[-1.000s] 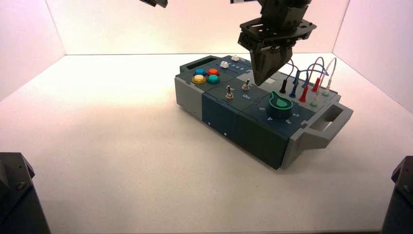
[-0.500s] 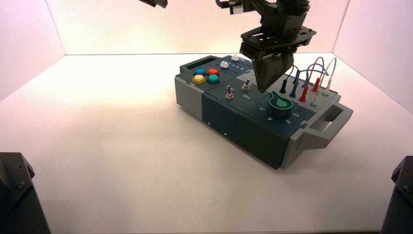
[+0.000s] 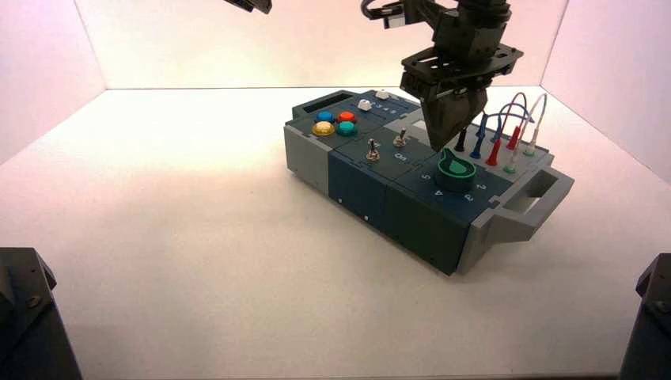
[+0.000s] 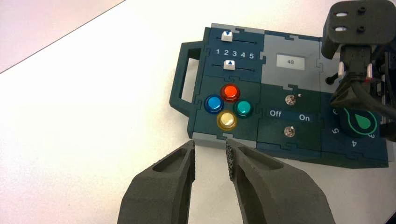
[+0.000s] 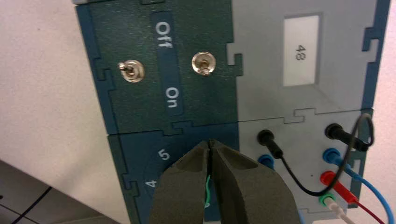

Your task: Turn the knob to position 2.

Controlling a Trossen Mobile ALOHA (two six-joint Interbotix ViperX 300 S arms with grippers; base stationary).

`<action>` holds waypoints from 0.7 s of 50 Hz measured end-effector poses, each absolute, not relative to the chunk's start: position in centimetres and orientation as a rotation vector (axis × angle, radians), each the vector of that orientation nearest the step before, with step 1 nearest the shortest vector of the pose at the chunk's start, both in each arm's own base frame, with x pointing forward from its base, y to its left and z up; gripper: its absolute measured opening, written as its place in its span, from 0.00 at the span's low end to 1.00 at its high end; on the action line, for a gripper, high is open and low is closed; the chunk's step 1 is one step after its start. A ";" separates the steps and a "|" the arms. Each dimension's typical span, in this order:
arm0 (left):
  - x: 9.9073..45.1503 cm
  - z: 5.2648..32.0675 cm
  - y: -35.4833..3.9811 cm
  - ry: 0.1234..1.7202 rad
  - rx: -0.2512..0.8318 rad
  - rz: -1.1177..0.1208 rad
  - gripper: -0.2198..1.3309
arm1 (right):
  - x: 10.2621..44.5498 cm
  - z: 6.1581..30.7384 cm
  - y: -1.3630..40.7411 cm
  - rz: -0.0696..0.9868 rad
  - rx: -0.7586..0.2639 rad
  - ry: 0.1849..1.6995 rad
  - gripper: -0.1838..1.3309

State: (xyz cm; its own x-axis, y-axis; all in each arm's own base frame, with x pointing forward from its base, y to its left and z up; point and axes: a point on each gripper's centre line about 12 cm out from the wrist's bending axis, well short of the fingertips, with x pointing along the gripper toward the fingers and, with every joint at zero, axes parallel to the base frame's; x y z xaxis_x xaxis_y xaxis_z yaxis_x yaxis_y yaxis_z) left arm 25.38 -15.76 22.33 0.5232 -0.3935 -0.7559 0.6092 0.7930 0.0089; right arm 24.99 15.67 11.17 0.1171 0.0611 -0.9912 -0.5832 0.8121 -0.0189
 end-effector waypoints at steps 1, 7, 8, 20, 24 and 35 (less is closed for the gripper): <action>25.4 22.3 -15.8 0.824 0.289 -0.610 0.64 | 25.0 11.1 15.6 0.495 -0.461 1.385 0.04; 25.4 22.3 -15.8 0.824 0.290 -0.610 0.64 | 25.0 11.1 15.5 0.492 -0.463 1.394 0.03; 25.4 22.3 -15.8 0.824 0.290 -0.610 0.64 | 24.9 11.0 15.5 0.492 -0.466 1.400 0.04; 25.4 22.3 -15.7 0.825 0.291 -0.610 0.64 | 24.7 10.8 15.0 0.481 -0.469 1.425 0.03; 25.4 22.3 -15.7 0.825 0.292 -0.610 0.64 | 24.8 10.8 14.7 0.471 -0.465 1.433 0.04; 25.3 22.3 -15.7 0.828 0.293 -0.611 0.64 | 24.6 10.5 13.8 0.449 -0.460 1.463 0.04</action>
State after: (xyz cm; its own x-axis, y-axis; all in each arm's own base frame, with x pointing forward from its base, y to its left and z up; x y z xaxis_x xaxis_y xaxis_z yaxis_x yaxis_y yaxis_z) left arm 25.34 -15.73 22.28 0.5194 -0.3907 -0.7600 0.6109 0.7916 0.0105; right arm 24.65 13.84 10.55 0.0581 0.0100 -0.9983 -0.5515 0.8339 -0.0238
